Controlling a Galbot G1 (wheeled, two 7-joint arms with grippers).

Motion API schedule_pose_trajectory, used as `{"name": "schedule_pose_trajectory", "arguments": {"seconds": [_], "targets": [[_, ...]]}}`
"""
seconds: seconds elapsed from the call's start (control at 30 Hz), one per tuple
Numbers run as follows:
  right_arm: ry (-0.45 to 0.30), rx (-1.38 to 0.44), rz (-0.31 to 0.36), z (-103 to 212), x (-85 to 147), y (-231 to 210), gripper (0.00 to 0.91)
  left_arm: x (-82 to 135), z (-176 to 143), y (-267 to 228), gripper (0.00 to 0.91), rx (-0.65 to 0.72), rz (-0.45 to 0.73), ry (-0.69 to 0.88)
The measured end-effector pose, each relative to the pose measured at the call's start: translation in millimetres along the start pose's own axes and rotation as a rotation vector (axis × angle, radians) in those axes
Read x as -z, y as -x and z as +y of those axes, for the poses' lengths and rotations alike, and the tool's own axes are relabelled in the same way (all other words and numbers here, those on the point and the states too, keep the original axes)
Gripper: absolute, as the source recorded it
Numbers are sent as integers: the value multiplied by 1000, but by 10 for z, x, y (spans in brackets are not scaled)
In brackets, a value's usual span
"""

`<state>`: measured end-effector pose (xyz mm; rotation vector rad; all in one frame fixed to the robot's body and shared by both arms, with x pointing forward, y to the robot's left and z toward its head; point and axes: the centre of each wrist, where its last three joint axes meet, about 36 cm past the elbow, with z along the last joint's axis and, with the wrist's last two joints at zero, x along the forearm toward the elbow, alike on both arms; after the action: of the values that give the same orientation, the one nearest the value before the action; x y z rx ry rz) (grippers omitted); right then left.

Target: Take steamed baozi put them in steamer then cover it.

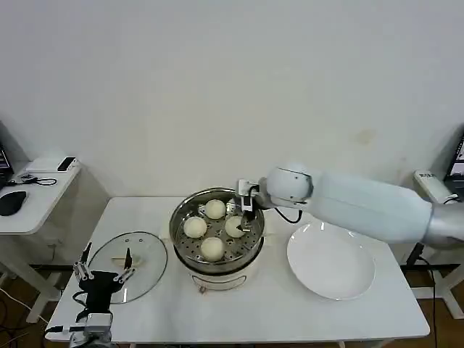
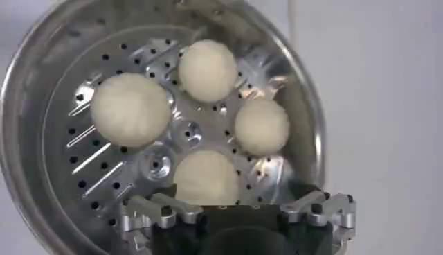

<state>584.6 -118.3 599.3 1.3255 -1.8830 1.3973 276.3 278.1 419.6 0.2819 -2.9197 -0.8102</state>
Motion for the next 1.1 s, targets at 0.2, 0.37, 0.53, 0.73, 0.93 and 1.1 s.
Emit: {"name": "schedule_pose_trajectory", "arguments": {"seconds": [0.2,0.37,0.53,0.73,0.93,1.1], "targets": [[45,-146,-131,168,-304,-197,907,-2,-7,13,907,10,-3,-7],[126,-293,-265,417,-606,-309,907,-44,-14,26,907,24,-6,-13],[234,-458,-415,677,-863,-411,907,-145,-9,47,907,29,-13,1],[353,-664,-565,1019,-1190,-449,907,-251,-5,95,907,33,-20,24],[507,-869,-638,1506,-1591,-452,907,-398,53,110,907,10,-45,132],[639,-1022,-583,2033,-1916,-524,907,-619,156,123,907,-9,-89,314]]}}
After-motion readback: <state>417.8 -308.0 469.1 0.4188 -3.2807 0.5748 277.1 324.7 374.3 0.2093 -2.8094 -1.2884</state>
